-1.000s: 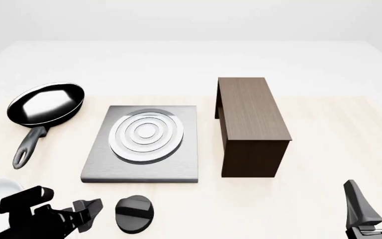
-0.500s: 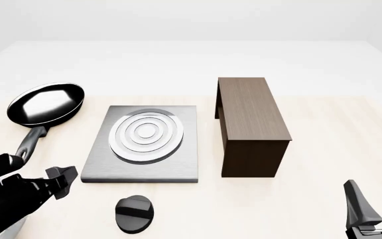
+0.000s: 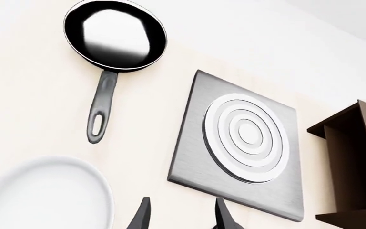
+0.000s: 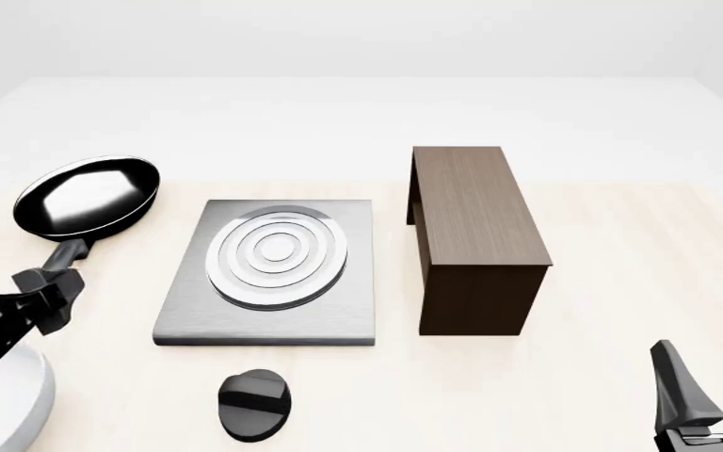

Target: Turn on the stove.

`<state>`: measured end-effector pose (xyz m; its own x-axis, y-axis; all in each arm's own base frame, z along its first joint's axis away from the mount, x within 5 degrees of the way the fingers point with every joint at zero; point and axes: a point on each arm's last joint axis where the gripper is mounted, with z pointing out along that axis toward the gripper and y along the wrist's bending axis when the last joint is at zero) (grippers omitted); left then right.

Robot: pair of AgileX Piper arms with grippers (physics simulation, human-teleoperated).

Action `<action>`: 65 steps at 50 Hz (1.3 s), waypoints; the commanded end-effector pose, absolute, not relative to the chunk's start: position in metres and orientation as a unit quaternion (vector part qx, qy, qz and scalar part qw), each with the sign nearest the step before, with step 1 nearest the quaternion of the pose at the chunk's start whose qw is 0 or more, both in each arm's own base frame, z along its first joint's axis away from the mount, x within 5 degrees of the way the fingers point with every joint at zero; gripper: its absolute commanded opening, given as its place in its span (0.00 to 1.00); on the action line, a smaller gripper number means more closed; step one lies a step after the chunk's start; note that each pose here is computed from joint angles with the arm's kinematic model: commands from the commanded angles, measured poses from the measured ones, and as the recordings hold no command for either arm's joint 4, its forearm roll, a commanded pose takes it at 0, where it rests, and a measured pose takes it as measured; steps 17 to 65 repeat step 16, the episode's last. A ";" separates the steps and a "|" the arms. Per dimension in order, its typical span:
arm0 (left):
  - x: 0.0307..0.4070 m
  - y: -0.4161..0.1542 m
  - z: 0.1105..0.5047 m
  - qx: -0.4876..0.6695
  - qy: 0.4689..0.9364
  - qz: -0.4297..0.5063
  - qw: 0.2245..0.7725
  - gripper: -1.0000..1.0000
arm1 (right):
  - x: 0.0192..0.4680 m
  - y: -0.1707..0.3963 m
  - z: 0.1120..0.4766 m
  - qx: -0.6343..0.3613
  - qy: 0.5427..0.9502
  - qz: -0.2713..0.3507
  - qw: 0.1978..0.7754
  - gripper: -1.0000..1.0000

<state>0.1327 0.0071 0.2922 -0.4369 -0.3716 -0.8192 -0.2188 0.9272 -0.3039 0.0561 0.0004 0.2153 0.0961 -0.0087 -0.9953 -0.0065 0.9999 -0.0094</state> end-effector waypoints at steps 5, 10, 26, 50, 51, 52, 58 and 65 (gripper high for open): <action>0.126 0.018 0.322 -0.189 0.831 -0.042 0.521 1.00 | 0.056 0.000 0.215 -0.006 0.672 -0.001 0.740 1.00; 0.126 0.021 0.331 -0.190 0.827 -0.032 0.528 1.00 | 0.056 0.000 0.215 -0.006 0.672 -0.001 0.740 1.00; 0.130 0.025 0.338 -0.192 0.825 -0.021 0.530 1.00 | 0.056 0.000 0.215 -0.006 0.672 -0.001 0.740 1.00; 0.130 0.025 0.338 -0.192 0.825 -0.021 0.530 1.00 | 0.056 0.000 0.215 -0.006 0.672 -0.001 0.740 1.00; 0.130 0.025 0.338 -0.192 0.825 -0.021 0.530 1.00 | 0.056 0.000 0.215 -0.006 0.672 -0.001 0.740 1.00; 0.130 0.025 0.338 -0.192 0.825 -0.021 0.530 1.00 | 0.056 0.000 0.215 -0.006 0.672 -0.001 0.740 1.00; 0.130 0.025 0.338 -0.192 0.825 -0.021 0.530 1.00 | 0.056 0.000 0.215 -0.006 0.672 -0.001 0.740 1.00; 0.130 0.025 0.338 -0.192 0.825 -0.021 0.530 1.00 | 0.056 0.000 0.215 -0.006 0.672 -0.001 0.740 1.00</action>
